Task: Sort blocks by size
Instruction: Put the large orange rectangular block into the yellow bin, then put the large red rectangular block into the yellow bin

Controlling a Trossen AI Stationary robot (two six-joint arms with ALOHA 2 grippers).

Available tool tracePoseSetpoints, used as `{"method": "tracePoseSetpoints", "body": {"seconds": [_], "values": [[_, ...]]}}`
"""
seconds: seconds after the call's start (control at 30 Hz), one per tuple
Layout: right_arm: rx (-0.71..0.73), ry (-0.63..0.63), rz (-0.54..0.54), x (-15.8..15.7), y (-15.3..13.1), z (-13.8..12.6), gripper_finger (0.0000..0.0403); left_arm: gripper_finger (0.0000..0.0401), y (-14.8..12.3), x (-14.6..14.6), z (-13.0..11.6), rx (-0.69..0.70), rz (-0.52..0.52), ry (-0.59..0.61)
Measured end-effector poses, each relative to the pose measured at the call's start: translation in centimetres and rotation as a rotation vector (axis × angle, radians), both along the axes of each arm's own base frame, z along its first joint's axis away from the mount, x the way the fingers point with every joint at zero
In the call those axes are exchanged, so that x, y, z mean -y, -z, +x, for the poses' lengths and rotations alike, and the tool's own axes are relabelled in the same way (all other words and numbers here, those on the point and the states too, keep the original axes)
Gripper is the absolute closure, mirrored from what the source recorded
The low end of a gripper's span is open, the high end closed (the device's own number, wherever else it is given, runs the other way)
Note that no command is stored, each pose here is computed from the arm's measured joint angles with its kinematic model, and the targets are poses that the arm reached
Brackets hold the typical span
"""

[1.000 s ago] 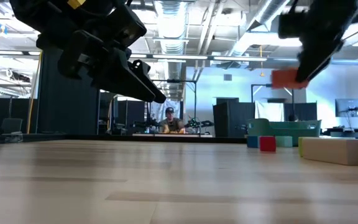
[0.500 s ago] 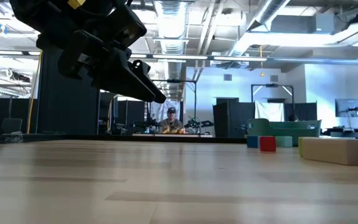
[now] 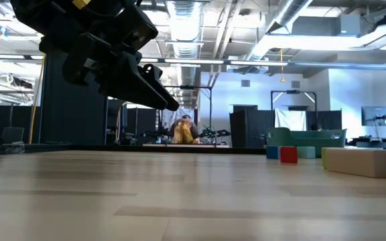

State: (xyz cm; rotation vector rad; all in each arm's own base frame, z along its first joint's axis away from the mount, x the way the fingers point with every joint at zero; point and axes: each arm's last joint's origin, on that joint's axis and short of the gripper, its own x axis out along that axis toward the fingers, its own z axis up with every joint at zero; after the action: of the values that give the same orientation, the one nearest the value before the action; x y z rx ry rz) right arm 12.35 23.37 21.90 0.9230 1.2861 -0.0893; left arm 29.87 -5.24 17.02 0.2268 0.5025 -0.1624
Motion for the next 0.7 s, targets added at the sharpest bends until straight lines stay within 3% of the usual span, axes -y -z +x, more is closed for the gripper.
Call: {"method": "tracePoseSetpoints", "body": {"seconds": [0.27, 0.7], "values": [[-0.137, 0.046, 0.021, -1.2, 1.5, -0.6, 0.0210, 0.0204, 0.0, 0.0, 0.0, 0.000, 0.002, 0.001], [-0.103, 0.090, 0.110, 0.2, -0.8, -0.4, 0.0160, 0.0204, 0.0, 0.0, 0.0, -0.001, 0.002, 0.001]]}}
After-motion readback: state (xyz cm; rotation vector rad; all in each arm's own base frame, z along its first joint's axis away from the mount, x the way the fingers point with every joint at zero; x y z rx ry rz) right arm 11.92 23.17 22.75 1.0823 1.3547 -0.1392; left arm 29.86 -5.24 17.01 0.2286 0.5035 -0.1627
